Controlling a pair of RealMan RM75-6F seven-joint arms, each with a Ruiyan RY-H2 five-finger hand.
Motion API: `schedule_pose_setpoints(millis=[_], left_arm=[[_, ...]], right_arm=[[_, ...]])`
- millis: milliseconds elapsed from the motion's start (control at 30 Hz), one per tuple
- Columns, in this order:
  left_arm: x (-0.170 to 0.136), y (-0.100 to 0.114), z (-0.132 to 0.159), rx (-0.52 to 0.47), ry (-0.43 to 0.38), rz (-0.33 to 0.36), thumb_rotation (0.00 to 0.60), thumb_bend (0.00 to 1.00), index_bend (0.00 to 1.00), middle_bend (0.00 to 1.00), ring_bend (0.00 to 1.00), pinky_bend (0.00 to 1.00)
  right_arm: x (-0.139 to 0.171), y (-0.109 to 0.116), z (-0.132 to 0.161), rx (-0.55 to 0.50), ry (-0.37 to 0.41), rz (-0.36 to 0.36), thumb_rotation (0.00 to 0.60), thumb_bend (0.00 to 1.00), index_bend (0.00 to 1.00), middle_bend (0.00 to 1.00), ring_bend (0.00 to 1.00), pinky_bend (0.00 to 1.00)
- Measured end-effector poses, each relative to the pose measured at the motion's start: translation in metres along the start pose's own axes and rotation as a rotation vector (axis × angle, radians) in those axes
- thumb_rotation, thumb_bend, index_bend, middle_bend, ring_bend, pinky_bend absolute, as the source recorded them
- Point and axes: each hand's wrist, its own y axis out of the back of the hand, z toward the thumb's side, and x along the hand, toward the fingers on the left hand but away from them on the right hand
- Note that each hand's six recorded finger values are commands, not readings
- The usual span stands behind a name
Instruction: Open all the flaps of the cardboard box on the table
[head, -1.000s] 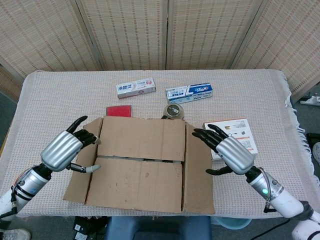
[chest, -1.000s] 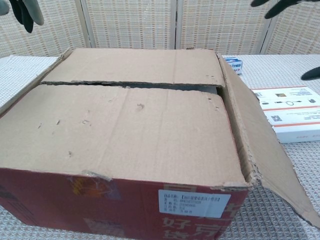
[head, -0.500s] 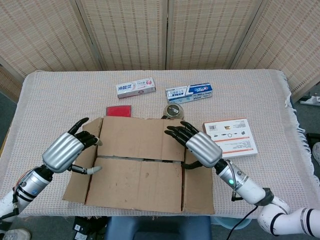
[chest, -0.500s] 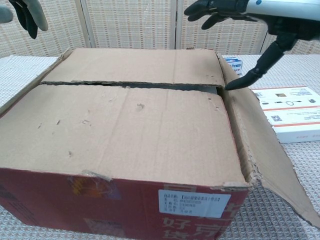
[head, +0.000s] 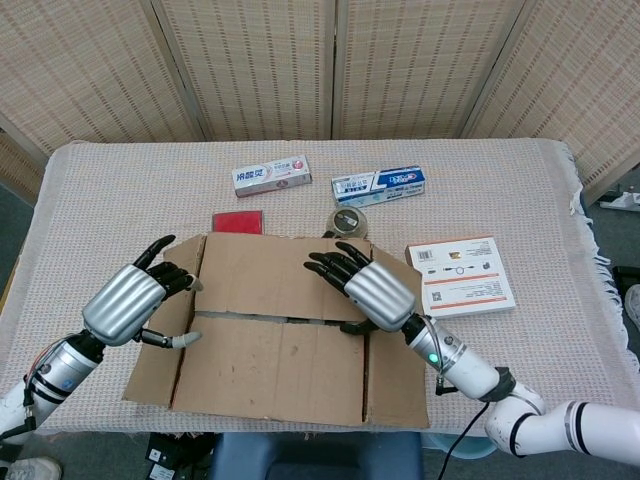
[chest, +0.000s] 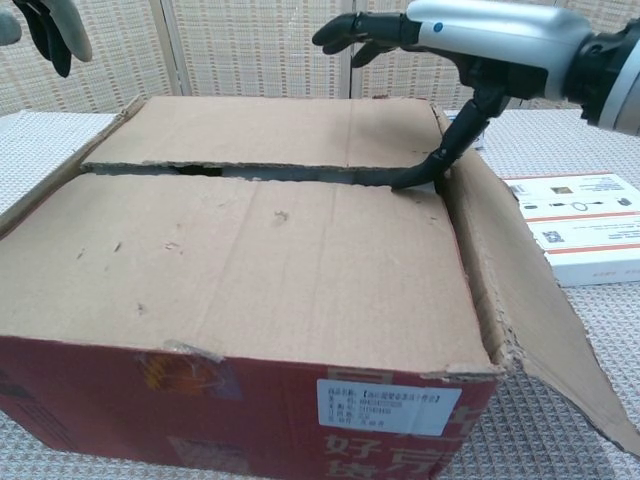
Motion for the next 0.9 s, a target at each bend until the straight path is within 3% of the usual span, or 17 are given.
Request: schedule_pose_setpoints(millis=[333, 667, 900], left_arm=[[-0.001, -0.001, -0.002, -0.002, 0.007, 0.0, 0.114, 0.21, 0.38, 0.46, 0.4, 0.0], [-0.002, 0.0, -0.004, -0.004, 0.012, 0.007, 0.113, 0.21, 0.38, 0.46, 0.4, 0.0], [-0.002, 0.003, -0.002, -0.003, 0.008, 0.015, 0.114, 0.21, 0.38, 0.46, 0.4, 0.0]], right_arm=[[-0.017, 0.005, -0.008, 0.042, -0.024, -0.056, 0.6, 0.11, 0.0, 0.08, 0.11, 0.01], [-0.019, 0.055, -0.018, 0.018, -0.039, -0.244, 0.6, 0.11, 0.0, 0.09, 0.11, 0.01], [-0.027, 0.083, -0.032, 0.034, -0.074, -0.318, 0.6, 0.11, 0.0, 0.09, 0.11, 0.01]])
